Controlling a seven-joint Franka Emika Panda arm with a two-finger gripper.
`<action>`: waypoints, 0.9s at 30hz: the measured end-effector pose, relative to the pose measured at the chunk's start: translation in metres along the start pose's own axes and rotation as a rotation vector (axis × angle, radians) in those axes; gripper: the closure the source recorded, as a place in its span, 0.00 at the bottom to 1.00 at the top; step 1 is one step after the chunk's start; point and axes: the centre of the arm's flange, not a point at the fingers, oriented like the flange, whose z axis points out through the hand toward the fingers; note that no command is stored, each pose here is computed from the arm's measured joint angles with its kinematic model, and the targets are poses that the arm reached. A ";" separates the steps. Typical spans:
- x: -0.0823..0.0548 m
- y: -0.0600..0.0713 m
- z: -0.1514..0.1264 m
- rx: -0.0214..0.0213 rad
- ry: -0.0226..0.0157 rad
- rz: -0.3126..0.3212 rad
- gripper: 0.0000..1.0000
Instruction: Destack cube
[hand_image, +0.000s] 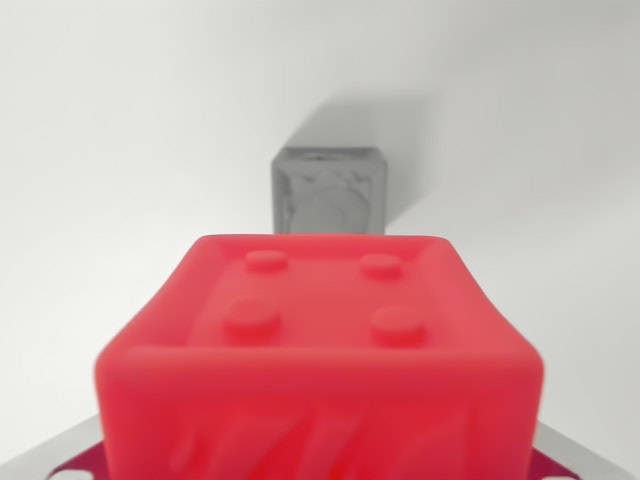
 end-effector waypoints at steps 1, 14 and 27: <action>-0.001 0.001 0.002 -0.0021 -0.0006 -0.004 1.00; -0.016 0.015 0.015 -0.0028 -0.0005 -0.061 1.00; -0.032 0.029 0.028 -0.0032 -0.0011 -0.120 1.00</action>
